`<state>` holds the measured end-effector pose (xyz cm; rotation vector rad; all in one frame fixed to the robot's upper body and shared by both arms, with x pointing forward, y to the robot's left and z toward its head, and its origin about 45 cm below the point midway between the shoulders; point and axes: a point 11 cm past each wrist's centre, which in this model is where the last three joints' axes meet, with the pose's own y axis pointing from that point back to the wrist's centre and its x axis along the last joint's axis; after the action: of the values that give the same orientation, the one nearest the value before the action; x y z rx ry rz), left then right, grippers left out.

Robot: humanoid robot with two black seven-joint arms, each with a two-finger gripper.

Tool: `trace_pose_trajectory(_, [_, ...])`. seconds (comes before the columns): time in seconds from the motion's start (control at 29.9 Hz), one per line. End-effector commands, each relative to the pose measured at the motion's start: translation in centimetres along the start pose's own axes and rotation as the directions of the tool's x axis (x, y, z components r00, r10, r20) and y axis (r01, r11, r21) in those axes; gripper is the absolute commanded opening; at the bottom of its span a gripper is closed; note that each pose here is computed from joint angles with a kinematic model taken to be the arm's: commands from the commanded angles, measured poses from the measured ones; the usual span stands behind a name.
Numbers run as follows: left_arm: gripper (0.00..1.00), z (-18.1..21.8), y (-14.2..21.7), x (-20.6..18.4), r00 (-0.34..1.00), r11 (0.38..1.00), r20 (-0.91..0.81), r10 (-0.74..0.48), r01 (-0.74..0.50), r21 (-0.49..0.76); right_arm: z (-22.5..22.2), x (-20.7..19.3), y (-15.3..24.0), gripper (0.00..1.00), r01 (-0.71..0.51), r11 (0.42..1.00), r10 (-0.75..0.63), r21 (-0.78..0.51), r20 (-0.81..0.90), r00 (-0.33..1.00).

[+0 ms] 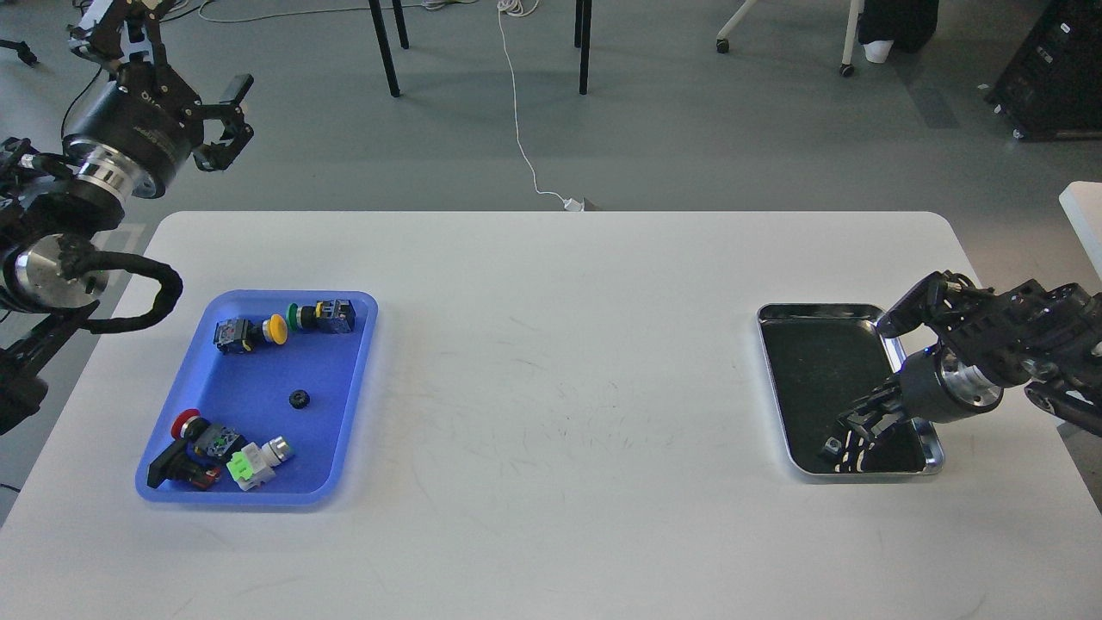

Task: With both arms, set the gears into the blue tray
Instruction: 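Grasp a second black gear in the metal tray with the right gripper, then carry the second gear to the table center and release it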

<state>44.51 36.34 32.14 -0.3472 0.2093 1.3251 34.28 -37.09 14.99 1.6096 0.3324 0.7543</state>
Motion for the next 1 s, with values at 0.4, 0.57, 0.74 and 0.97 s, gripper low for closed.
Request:
trace_pose_trajectory(0.4, [0.98,0.1,-0.1,-0.1,1.0,1.0,0.0,-0.001,0.001,0.0,-5.3,10.8,4.2,0.12,-0.197,0.975,0.214,0.108,-0.187,0.959])
trace_pose_trajectory(0.57, [0.98,0.3,-0.1,0.0,1.0,1.0,0.007,0.0,0.0,-0.001,-11.5,15.7,0.8,0.12,-0.204,0.952,0.26,0.227,-0.253,0.932])
trace_pose_trajectory(0.74, [0.98,0.5,0.2,0.4,1.0,1.0,0.017,0.005,-0.005,0.001,-16.0,19.2,-2.2,0.12,-0.196,0.94,0.275,0.279,-0.282,0.919])
trace_pose_trajectory(0.97, [0.98,0.6,0.3,0.6,1.0,1.0,0.022,0.007,-0.007,0.004,-21.5,20.3,-6.0,0.12,-0.159,0.922,0.266,0.353,-0.28,0.922])
